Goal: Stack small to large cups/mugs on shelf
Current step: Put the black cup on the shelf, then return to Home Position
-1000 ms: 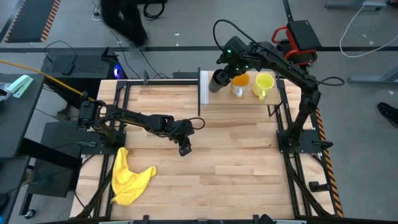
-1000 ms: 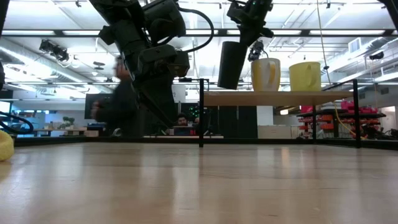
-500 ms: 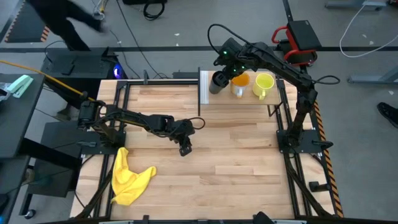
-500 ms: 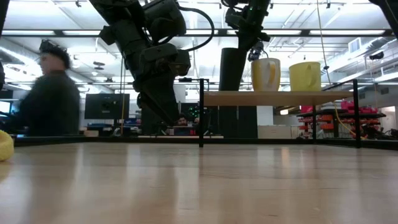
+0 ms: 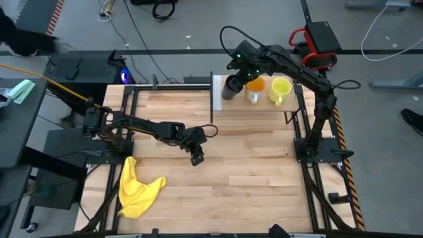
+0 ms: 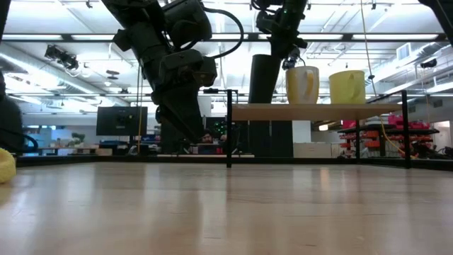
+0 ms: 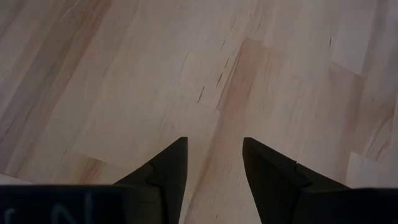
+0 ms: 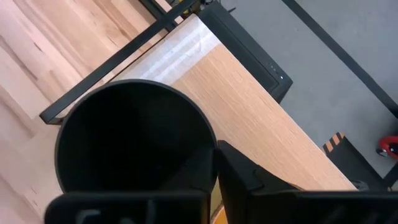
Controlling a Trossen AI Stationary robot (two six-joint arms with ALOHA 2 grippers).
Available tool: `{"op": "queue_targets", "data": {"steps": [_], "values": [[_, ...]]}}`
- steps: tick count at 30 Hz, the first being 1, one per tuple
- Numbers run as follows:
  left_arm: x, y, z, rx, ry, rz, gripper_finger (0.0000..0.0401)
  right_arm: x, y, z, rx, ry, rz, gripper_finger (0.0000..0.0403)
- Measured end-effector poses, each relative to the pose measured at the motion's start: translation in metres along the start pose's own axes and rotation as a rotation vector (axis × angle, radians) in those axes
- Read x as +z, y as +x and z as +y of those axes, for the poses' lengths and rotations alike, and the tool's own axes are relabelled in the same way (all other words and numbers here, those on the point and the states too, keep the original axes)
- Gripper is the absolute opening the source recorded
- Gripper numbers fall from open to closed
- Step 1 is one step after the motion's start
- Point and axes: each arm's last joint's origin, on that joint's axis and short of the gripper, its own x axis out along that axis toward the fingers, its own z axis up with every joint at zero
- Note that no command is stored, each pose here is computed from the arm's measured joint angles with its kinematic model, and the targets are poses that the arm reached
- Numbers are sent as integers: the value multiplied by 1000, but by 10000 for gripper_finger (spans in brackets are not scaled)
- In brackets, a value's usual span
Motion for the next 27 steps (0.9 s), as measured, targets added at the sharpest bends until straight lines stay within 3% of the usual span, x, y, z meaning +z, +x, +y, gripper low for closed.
{"op": "queue_targets", "data": {"steps": [27], "values": [[0,0,0,0,0,0,162,6,1,1,11,8,-56,81]]}}
